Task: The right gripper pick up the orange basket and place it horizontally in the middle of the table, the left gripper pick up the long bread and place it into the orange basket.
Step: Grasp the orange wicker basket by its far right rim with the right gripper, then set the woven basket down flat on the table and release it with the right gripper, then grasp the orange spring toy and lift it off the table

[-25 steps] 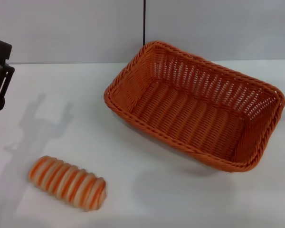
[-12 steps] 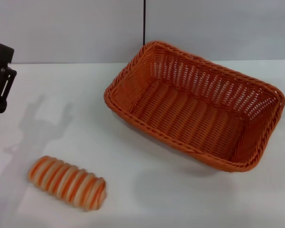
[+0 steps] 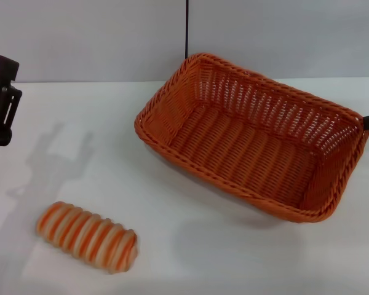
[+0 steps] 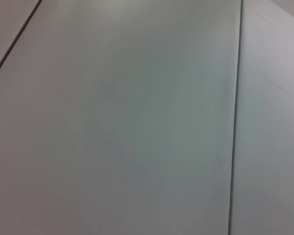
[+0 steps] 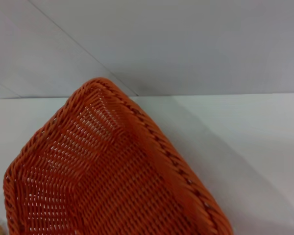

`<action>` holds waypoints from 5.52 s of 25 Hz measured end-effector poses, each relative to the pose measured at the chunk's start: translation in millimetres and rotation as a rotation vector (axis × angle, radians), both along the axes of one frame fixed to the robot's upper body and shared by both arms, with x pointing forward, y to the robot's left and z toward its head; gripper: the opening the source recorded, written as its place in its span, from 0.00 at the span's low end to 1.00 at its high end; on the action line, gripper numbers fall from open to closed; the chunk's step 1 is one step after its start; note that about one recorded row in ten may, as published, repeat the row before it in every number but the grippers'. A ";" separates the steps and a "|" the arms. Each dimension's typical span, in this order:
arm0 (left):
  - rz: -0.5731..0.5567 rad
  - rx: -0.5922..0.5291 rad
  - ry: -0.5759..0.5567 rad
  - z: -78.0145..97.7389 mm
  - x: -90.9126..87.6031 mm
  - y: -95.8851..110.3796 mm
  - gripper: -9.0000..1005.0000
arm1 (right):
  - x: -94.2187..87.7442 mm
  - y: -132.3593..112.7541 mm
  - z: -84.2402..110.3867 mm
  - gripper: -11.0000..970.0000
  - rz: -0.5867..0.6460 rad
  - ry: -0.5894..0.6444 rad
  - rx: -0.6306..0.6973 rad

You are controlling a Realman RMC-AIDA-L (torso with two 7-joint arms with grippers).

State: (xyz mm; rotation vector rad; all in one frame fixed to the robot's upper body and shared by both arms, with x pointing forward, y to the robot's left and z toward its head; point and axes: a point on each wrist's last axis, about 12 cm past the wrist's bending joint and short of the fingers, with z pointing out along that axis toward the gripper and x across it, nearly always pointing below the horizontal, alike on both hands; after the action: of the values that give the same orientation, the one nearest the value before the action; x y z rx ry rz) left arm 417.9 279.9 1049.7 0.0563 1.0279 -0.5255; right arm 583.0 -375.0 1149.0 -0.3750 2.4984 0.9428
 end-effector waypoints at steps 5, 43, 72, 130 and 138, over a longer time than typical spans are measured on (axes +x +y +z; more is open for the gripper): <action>-0.002 0.001 0.001 0.2 1.6 -0.5 0.70 | 3.9 5.1 -0.9 0.53 0.003 -0.003 0.000; 0.002 -0.054 0.023 0.6 6.4 2.6 0.70 | 10.5 29.3 -14.8 0.22 0.036 -0.076 -0.080; -0.006 -0.044 0.010 3.7 14.3 2.6 0.69 | -16.7 21.7 11.9 0.19 0.008 -0.486 0.331; -0.023 -0.027 0.055 1.2 26.8 -3.2 0.69 | -36.6 22.3 -19.5 0.65 0.211 -0.649 0.156; -0.035 0.001 0.034 5.1 33.4 -0.4 0.69 | -60.5 6.5 -19.9 0.66 0.007 -0.963 0.223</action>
State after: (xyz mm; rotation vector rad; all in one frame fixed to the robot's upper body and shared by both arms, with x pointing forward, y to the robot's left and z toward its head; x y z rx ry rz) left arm 451.3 279.6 1054.8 0.0671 1.0621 -0.5596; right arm 522.6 -368.5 1129.1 -0.5889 1.5063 0.7680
